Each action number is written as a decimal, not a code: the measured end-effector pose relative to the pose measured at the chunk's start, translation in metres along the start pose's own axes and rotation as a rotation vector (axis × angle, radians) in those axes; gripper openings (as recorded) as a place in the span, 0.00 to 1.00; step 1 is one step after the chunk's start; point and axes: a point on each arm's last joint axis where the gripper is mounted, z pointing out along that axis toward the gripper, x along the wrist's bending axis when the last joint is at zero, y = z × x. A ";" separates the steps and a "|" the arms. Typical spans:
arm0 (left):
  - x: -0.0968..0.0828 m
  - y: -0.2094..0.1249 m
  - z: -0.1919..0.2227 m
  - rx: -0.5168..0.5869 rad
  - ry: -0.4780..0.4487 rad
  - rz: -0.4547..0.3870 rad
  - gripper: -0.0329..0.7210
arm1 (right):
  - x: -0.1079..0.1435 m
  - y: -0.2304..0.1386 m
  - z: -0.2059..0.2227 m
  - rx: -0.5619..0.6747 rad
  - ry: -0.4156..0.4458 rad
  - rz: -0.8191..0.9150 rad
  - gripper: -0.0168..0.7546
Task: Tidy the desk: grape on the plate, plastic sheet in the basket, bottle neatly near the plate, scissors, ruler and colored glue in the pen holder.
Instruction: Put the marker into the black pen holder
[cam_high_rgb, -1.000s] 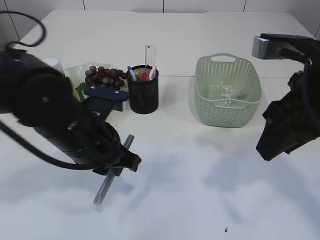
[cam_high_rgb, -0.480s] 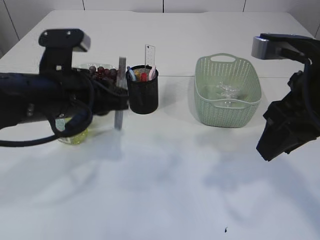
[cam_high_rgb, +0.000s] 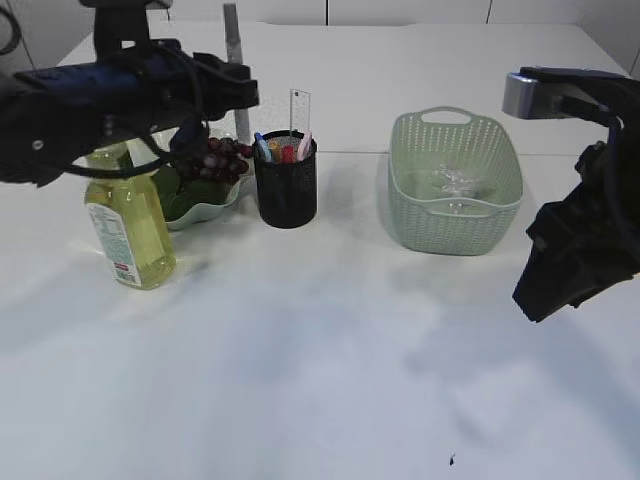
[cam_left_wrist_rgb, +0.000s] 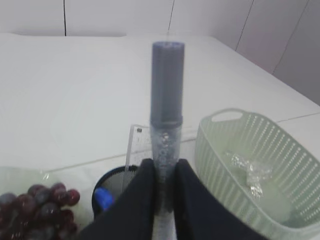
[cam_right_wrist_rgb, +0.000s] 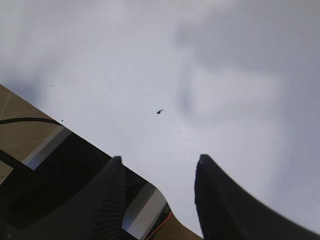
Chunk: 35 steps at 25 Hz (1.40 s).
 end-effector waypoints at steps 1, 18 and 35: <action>0.000 0.001 0.008 -0.005 -0.002 0.002 0.13 | 0.000 0.000 0.000 0.000 0.000 -0.003 0.50; 0.009 -0.013 0.102 -0.009 0.001 0.011 0.13 | 0.000 0.000 0.000 0.002 0.001 -0.012 0.49; 0.012 -0.011 0.104 -0.034 -0.001 0.020 0.13 | 0.000 0.000 0.000 0.001 0.000 -0.017 0.49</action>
